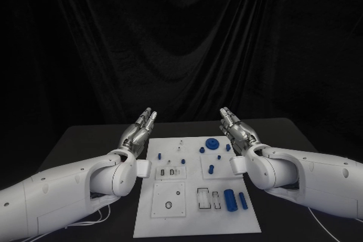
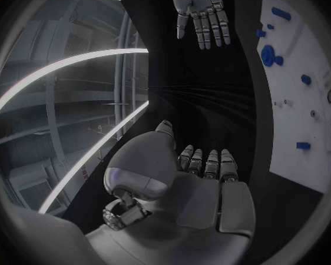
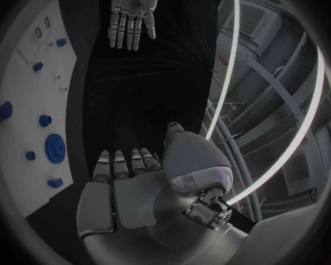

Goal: Assemble the parts on the task board

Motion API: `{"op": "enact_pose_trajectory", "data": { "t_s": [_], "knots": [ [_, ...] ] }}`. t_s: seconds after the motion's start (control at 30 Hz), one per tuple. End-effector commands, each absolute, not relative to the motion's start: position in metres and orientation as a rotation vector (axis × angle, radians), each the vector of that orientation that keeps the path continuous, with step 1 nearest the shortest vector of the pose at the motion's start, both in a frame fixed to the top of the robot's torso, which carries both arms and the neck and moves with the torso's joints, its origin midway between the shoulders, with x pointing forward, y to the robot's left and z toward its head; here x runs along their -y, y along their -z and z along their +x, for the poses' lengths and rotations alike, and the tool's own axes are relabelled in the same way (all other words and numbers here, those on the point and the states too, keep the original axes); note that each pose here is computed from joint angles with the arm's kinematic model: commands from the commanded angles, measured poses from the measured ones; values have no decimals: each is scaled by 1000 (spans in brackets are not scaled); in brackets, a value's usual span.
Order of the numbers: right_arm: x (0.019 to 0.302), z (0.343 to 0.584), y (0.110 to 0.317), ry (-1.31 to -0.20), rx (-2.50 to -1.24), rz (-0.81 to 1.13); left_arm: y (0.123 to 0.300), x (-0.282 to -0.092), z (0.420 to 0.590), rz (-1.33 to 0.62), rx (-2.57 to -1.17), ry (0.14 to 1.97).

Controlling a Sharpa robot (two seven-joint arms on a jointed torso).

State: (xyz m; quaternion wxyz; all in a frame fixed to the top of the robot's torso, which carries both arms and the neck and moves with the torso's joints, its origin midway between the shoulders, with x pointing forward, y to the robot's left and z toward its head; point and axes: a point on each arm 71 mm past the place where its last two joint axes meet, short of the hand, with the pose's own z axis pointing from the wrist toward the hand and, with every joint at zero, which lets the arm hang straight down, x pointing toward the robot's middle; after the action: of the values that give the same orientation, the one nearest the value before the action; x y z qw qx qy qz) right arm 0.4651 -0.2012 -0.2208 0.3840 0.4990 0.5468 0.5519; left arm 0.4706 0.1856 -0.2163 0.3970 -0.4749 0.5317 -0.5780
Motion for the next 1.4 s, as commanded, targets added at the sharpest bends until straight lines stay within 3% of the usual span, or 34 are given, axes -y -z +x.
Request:
{"op": "enact_pose_trajectory", "data": {
  "t_s": [0.03,0.3,0.5,0.53,0.83,1.17,1.4],
  "knots": [
    [194,462,220,-1603,-1481,1407,206,-176,471,-1238,-1335,1759],
    [196,461,218,-1673,-1514,1443,196,-174,472,-1245,-1333,1945],
    [196,461,218,-1674,-1515,1443,194,-173,472,-1246,-1330,1987],
    [212,467,215,-1730,-1547,1297,189,-193,480,-853,-1358,1916],
    [223,469,214,-1703,-1589,1188,189,-198,483,-787,-1370,1889],
    [228,481,200,-1605,-1595,942,188,-223,481,-665,-1389,1832],
    [231,494,171,-1401,-1613,556,188,-242,480,-597,-1368,1746]
  ]
}}
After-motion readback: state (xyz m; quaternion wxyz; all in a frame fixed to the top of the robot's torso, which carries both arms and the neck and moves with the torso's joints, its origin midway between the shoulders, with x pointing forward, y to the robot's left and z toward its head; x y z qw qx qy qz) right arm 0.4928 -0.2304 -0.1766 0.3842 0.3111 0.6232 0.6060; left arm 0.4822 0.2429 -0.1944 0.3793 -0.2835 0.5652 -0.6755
